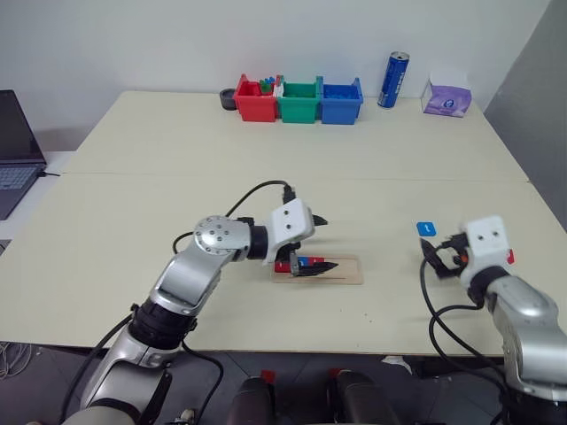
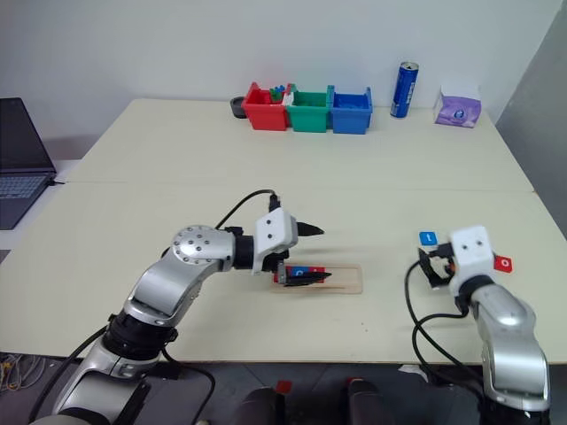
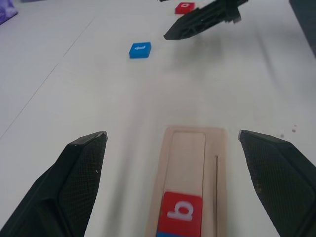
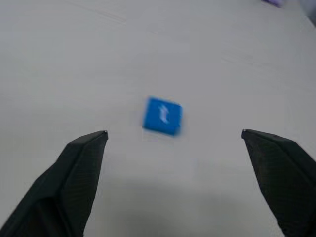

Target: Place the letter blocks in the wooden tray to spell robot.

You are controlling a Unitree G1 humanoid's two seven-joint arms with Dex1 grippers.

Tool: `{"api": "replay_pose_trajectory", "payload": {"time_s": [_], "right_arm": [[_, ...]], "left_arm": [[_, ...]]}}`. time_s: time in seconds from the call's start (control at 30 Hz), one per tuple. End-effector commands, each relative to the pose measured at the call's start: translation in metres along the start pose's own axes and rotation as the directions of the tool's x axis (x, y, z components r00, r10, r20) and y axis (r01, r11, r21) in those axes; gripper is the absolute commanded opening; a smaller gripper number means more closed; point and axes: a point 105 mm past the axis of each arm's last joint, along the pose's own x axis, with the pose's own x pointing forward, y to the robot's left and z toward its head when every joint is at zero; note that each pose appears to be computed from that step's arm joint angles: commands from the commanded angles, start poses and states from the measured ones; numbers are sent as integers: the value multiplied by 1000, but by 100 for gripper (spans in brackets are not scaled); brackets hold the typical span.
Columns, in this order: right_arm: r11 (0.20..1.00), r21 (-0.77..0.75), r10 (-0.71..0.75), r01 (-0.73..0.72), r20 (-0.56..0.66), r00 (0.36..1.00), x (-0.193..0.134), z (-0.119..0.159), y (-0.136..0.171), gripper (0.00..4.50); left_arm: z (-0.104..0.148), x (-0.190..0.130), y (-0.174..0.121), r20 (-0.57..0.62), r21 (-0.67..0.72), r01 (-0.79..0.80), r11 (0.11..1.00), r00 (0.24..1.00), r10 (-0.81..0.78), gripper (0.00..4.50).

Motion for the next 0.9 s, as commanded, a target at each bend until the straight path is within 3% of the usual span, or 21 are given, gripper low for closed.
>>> {"api": "replay_pose_trajectory", "payload": {"time_s": [0.03, 0.2, 0.47, 0.7, 0.9], "right_arm": [[978, 51, -207, 204, 74, 975, -13, 8, -33, 445], [921, 64, -388, 385, 41, 921, -14, -5, -62, 445], [950, 136, -278, 280, -34, 960, 16, -19, -61, 445], [912, 182, -354, 368, -103, 929, 29, -31, -85, 445], [905, 272, -287, 327, -176, 942, 36, -44, -76, 445]], "left_arm": [[19, 11, 1, 24, 43, 1, 999, 1000, -2, 450], [31, 25, 1, 41, 74, 11, 997, 999, -14, 450], [33, 31, -3, 42, 97, 32, 995, 998, -36, 450], [30, 29, -4, 35, 102, 35, 994, 999, -39, 450], [25, 26, -4, 22, 104, 30, 994, 999, -33, 450]]}}
